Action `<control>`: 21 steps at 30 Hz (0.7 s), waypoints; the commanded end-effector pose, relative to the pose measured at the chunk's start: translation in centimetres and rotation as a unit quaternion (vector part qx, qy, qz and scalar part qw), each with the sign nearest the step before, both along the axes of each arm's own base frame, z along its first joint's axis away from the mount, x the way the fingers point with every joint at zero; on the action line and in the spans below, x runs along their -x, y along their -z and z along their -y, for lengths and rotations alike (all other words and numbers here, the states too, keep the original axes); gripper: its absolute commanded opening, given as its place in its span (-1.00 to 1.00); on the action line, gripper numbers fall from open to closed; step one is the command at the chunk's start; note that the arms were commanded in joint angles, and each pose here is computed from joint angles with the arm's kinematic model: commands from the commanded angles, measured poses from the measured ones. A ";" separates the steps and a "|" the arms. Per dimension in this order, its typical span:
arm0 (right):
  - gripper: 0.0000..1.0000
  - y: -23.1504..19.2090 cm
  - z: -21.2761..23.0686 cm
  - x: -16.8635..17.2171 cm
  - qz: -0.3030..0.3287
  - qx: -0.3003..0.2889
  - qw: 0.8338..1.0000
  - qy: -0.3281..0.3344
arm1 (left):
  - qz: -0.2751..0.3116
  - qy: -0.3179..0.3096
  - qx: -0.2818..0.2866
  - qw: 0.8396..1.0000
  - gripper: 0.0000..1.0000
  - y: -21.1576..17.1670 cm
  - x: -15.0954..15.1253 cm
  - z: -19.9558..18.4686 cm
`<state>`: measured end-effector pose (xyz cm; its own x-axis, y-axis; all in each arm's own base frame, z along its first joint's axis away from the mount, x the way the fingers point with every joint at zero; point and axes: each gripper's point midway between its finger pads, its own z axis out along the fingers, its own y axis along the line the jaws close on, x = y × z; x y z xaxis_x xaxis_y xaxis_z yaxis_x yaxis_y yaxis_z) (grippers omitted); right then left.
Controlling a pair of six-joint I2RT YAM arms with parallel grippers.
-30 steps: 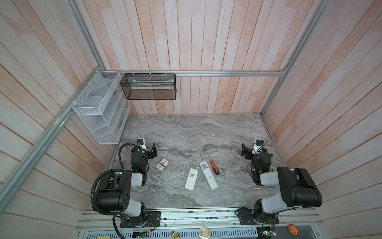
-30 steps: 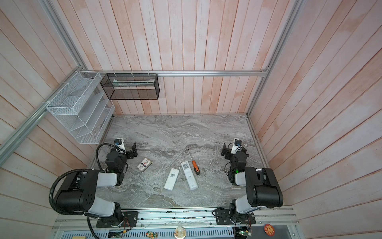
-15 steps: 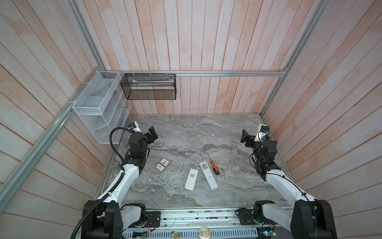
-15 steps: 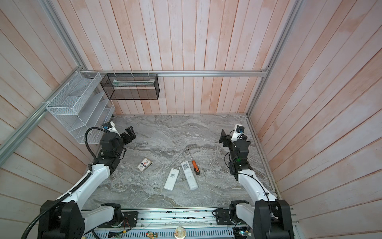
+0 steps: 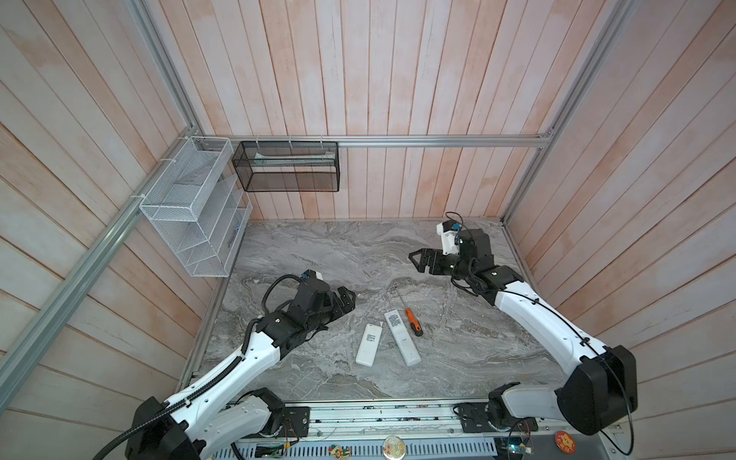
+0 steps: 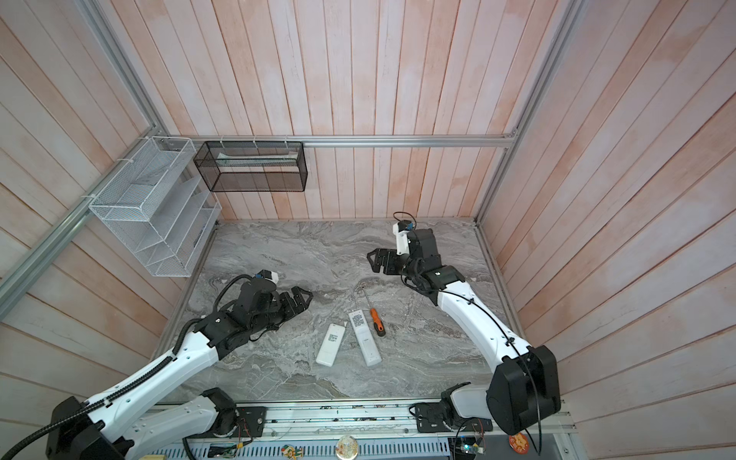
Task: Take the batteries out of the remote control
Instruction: 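Reach the right gripper to the long white remote while the left arm advances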
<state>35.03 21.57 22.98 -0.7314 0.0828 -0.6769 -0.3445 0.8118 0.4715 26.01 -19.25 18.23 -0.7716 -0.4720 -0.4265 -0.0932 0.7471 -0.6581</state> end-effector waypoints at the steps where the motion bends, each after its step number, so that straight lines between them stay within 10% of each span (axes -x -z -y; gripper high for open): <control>1: 0.96 5.1 -1.0 7.3 -0.144 0.064 0.985 -0.076 | -0.043 -0.013 0.028 0.999 1.00 1.6 2.3 0.3; 21: 0.61 16.3 -1.4 20.5 -0.287 0.189 0.923 -0.171 | -0.055 0.006 0.053 0.997 1.00 2.2 5.6 2.9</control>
<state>14.97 23.00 7.62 -0.9065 -0.4026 -0.1270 -0.4202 0.8319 0.3624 20.27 -22.00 15.68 -0.8271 -0.4820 -0.2890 -0.1589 0.6938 -0.7024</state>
